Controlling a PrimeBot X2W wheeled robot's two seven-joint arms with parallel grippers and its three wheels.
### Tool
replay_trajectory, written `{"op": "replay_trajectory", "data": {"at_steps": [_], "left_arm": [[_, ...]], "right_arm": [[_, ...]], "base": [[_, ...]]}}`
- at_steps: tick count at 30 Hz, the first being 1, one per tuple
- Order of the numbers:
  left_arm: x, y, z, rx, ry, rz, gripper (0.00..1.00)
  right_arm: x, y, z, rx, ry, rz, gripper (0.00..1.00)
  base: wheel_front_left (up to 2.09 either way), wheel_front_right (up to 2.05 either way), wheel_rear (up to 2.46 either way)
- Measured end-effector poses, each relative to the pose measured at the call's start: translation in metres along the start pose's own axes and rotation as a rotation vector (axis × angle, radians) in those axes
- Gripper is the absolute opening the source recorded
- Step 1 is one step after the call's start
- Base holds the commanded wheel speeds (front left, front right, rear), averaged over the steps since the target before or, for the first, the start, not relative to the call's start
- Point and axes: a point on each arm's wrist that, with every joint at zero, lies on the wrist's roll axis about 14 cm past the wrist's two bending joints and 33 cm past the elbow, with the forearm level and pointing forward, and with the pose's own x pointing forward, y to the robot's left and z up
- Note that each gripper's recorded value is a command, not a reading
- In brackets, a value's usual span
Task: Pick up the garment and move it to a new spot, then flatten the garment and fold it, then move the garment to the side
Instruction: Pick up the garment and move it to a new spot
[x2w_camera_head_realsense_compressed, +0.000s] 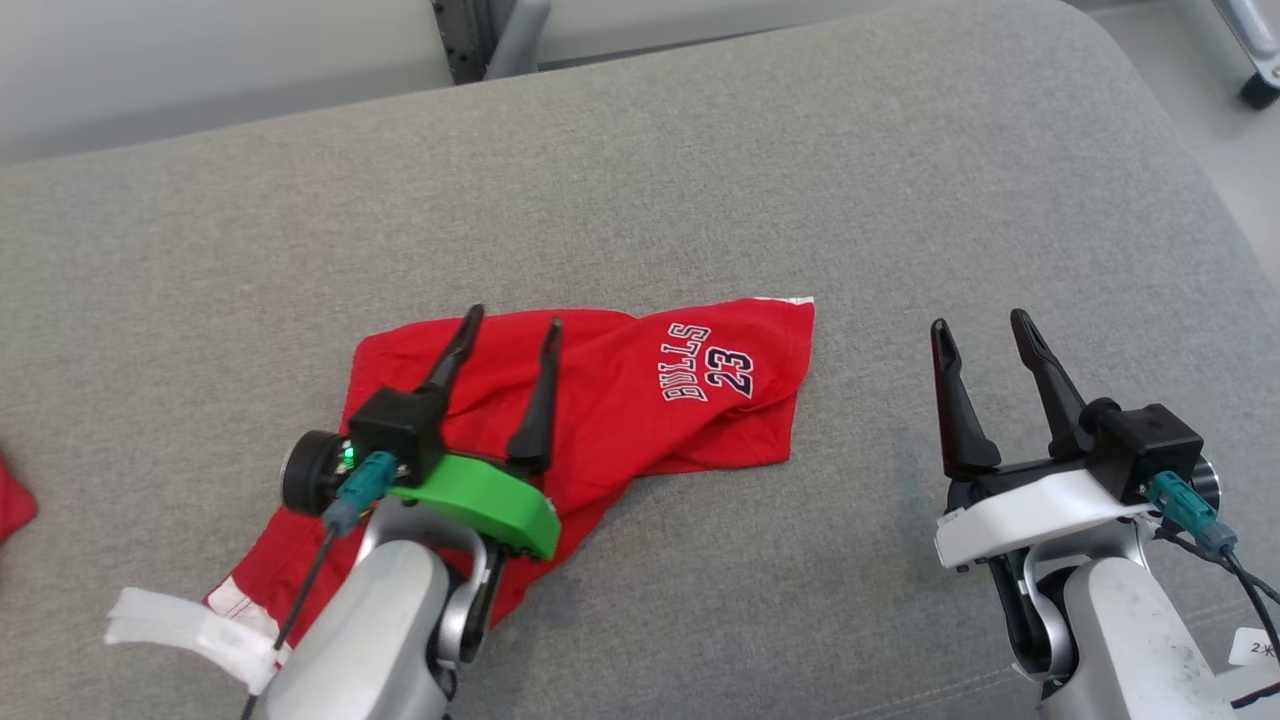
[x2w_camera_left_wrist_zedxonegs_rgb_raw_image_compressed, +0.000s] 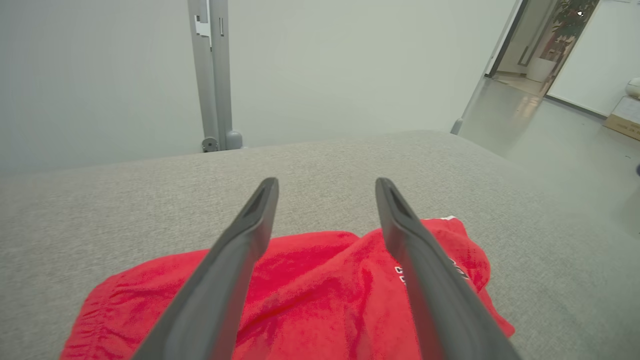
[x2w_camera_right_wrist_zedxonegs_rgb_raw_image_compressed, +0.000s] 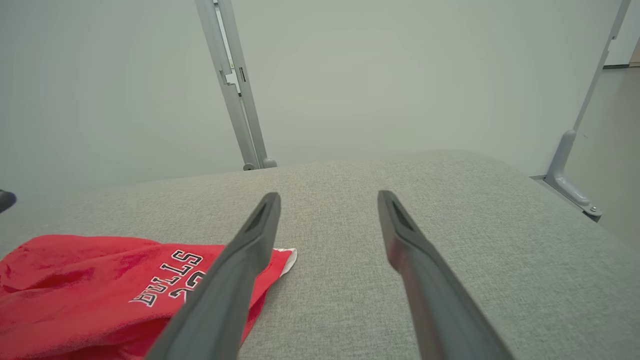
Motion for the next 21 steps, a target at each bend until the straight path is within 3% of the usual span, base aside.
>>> {"op": "replay_trajectory", "data": {"at_steps": [10, 15, 21], "left_arm": [[-0.07, 0.106, 0.047, 0.074, -0.102, 0.336, 1.0], [-0.104, 0.126, 0.064, 0.115, -0.138, 0.411, 1.0], [-0.127, 0.119, 0.071, 0.129, -0.147, 0.413, 1.0]], "right_arm": [[-0.004, 0.027, 0.017, -0.004, -0.024, 0.076, 1.0], [-0.009, 0.035, 0.021, -0.01, -0.025, 0.104, 1.0], [-0.018, 0.039, 0.023, -0.013, -0.018, 0.116, 1.0]], "base": [[0.0, 0.0, 0.0], [0.0, 0.0, 0.0], [0.0, 0.0, 0.0]]}}
